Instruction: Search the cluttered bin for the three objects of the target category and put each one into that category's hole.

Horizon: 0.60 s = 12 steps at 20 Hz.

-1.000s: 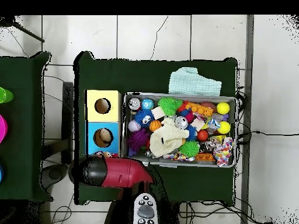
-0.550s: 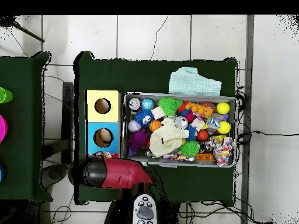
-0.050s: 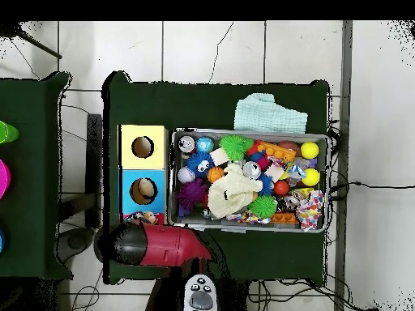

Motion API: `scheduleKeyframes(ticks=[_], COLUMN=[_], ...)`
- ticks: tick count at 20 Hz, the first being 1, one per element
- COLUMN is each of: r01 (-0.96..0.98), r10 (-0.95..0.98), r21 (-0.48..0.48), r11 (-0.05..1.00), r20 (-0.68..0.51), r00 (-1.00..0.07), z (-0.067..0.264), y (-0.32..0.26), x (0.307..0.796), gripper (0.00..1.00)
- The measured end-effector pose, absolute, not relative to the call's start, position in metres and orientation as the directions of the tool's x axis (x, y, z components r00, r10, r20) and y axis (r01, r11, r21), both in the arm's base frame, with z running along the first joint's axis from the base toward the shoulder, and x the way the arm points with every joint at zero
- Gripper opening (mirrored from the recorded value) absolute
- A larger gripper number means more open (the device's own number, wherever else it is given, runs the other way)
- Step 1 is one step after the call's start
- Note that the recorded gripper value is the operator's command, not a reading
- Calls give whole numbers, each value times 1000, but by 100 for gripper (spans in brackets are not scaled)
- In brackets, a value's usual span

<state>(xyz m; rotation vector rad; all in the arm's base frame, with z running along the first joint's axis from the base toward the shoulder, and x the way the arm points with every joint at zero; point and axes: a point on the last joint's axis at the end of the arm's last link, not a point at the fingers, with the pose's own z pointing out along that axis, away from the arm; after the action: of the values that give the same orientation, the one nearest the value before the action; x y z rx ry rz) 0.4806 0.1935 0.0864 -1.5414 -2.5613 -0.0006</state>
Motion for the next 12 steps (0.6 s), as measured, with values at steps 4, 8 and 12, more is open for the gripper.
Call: scheduleKeyframes(ticks=[4, 8, 12], r01=[878, 875, 870], r10=[877, 874, 869], r21=[-64, -49, -36], r11=[475, 482, 492], r20=[117, 97, 79], r00=[-466, -476, -489], z=[87, 87, 87], y=[195, 196, 197], x=[478, 475, 472], gripper=[0, 0, 0])
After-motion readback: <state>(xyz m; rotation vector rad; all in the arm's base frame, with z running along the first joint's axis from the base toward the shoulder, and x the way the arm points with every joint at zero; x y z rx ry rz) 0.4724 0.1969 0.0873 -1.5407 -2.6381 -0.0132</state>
